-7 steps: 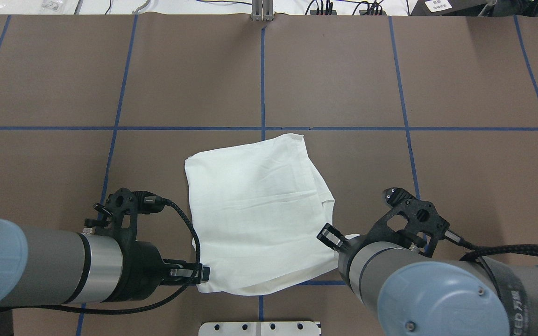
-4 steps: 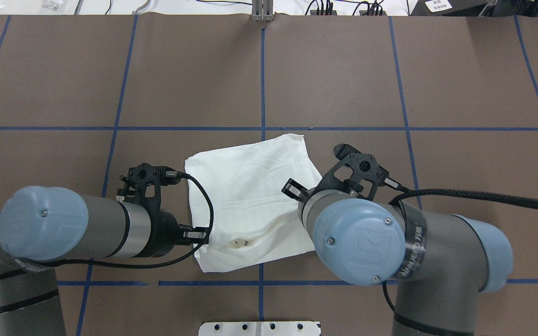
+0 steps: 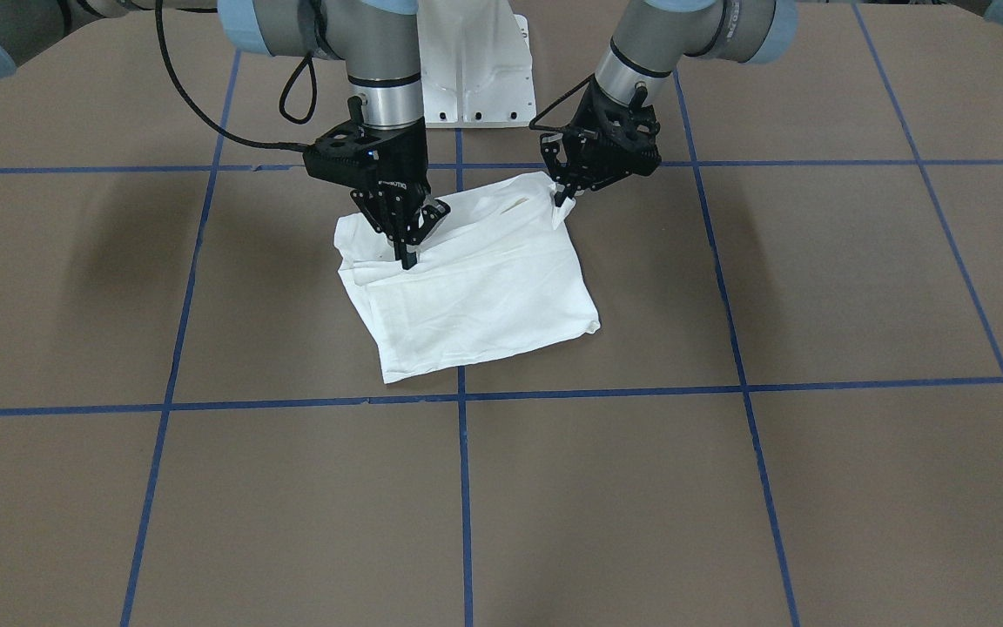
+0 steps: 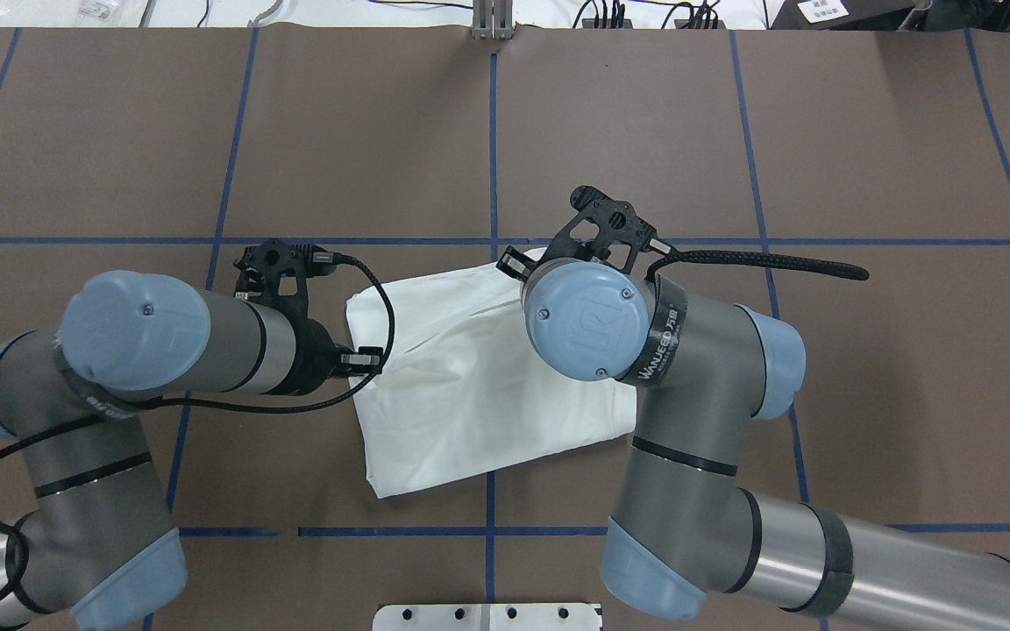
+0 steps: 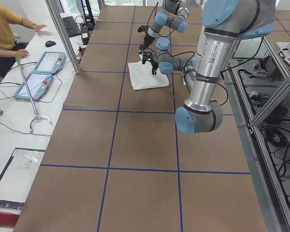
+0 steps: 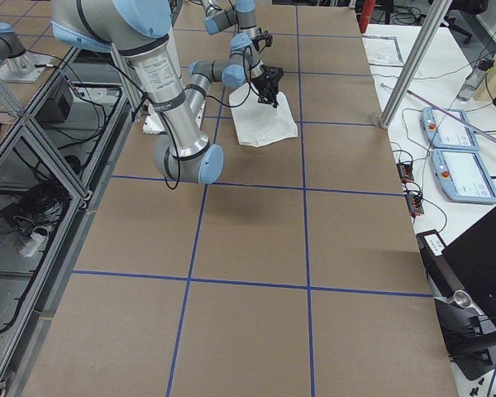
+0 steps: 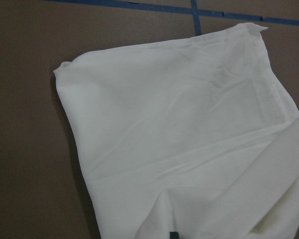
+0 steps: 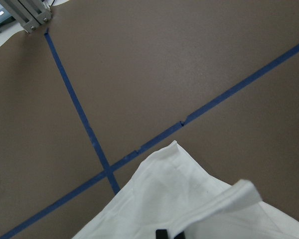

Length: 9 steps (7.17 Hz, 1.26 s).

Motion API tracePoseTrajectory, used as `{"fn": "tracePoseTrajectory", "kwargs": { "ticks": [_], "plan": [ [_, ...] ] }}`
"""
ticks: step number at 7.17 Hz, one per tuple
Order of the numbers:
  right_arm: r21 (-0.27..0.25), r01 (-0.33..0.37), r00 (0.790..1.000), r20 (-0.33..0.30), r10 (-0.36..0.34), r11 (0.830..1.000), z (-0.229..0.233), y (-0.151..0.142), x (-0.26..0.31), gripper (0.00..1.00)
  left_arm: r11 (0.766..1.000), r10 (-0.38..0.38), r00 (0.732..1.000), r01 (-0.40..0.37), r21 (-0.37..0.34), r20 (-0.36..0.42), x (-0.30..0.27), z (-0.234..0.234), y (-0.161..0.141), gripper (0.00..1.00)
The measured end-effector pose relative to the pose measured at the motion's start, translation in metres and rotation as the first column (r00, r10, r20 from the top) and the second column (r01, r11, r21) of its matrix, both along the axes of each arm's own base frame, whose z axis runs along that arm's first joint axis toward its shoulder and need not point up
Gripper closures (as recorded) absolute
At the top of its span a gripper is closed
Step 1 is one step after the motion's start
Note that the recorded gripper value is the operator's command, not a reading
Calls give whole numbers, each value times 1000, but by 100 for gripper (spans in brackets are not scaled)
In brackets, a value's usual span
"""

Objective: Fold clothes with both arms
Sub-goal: 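Lay the folded edge down and release it with both grippers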

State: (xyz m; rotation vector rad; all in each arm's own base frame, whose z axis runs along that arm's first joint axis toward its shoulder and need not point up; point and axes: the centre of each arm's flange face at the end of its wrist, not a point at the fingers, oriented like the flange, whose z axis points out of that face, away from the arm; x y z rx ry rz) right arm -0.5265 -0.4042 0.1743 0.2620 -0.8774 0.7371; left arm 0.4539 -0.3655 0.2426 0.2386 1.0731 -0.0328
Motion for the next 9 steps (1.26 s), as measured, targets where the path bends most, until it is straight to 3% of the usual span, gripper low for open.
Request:
{"fn": "tracePoseTrajectory", "kwargs": {
  "ticks": [5,6,7,9],
  "plan": [
    [4,-9,999,-51,9,1000,28,-41,-38,100,996,-87,992,87,4,94,14,24,-84,100],
    [3,-8,998,-61,8,1000,34,-45,-42,8,995,-103,988,103,-2,111,17,29,-96,2],
    [6,0,997,-81,1,1000,40,-48,-46,0,994,-109,986,110,1,127,20,35,-106,0],
    [26,22,995,-101,-19,999,37,-55,-47,0,993,-87,986,75,90,140,11,36,-122,0]
  ]
}}
